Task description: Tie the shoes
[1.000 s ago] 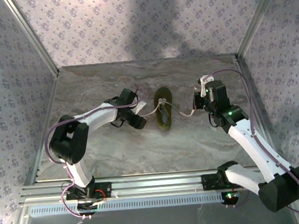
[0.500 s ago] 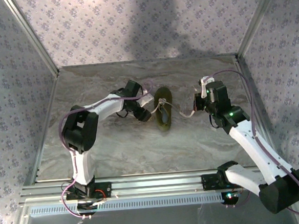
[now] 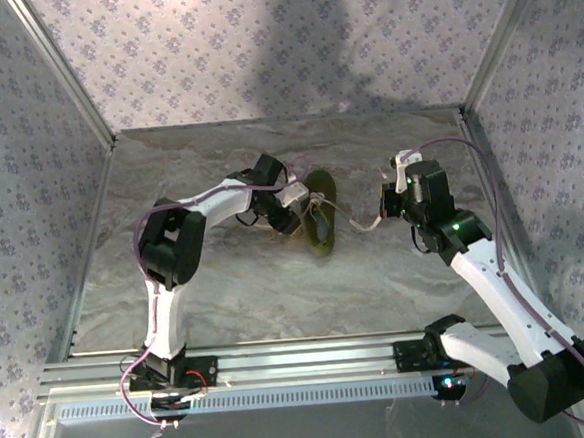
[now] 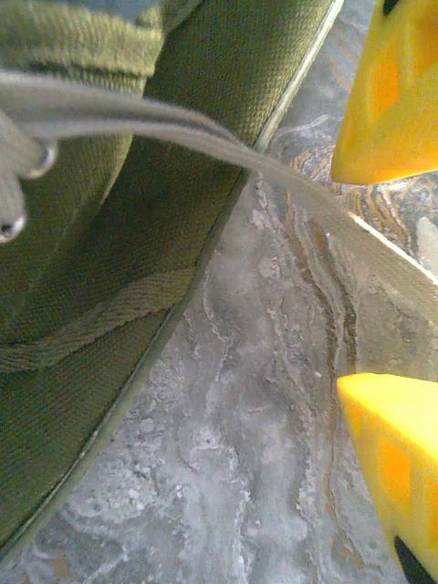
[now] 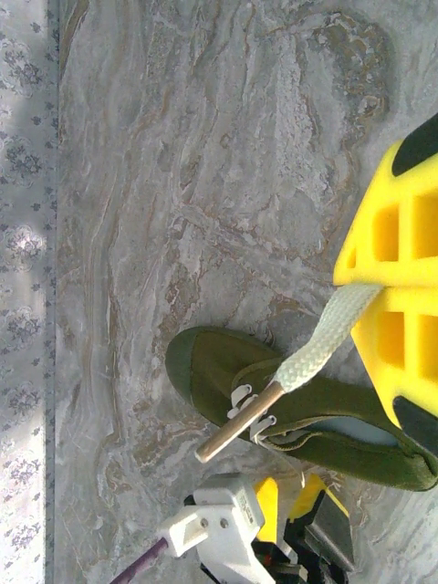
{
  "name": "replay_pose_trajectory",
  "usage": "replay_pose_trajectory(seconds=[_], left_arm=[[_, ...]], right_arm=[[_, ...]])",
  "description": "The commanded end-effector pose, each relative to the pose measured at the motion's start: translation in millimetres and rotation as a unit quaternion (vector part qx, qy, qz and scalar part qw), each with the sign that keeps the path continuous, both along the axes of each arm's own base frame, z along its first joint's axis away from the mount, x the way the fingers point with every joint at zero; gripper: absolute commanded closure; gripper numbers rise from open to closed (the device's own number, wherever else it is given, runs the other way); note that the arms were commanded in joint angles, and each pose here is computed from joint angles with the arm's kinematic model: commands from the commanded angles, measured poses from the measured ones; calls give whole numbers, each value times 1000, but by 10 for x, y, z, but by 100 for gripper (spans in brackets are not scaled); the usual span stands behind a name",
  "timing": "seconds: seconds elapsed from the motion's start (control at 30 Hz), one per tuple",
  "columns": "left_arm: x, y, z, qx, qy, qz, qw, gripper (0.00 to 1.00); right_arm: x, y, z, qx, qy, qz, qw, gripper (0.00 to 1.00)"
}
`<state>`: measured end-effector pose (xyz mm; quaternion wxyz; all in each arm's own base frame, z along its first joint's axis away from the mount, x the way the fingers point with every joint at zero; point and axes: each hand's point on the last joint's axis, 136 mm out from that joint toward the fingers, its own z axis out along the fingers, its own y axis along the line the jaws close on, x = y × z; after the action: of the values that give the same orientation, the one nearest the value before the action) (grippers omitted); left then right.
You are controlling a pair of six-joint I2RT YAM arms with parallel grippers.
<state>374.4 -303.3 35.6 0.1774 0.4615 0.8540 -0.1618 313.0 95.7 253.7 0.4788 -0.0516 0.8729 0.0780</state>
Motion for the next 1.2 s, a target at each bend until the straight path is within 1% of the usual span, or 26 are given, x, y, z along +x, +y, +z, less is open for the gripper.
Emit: replay_pose_trajectory(seconds=[0.0,0.03,0.1,0.17,0.27,0.3,0.47,0.6,0.7,0.83,0.97,1.03,1.17], left_arm=[[-47,-59,-35,-1,14,-15,1000,53],[-46,-63,-30,-2,15,-15,1000,59],[-60,-76,-3,-6,18,-15,1000,75],[-66,-89,71,-14,15,-12,1000,87],[-60,-108,248,-34,3,0,999,95],[-61,-120,325,-44,-1,6,999,100],[-45,-213,697,-109,-16,44,993,100],[37,-269,930,-153,-27,84,984,100],[105,-334,1060,-185,-27,109,976,100],[236,-434,1160,-223,-23,139,965,100],[359,-569,1209,-256,-2,164,953,100],[406,-628,1220,-271,8,171,947,100],[459,-751,1211,-292,32,178,939,100]], right_arm=[[-61,-43,-49,3,11,-8,1000,100],[-61,-45,-44,3,10,-8,1000,100],[-67,-51,-36,2,10,-9,1000,100],[-73,-63,-20,2,7,-12,1000,100],[-81,-79,0,2,4,-15,1000,100],[-84,-86,5,1,3,-17,1000,100],[-91,-103,1,0,2,-24,1000,100],[-85,-94,-15,1,2,-25,1000,100],[-62,-148,-3,4,-3,-46,999,100],[-20,-204,75,21,-17,-75,997,100],[25,-176,224,42,-40,-77,995,100],[45,-133,320,53,-55,-67,995,100],[68,55,566,87,-95,-18,991,100]])
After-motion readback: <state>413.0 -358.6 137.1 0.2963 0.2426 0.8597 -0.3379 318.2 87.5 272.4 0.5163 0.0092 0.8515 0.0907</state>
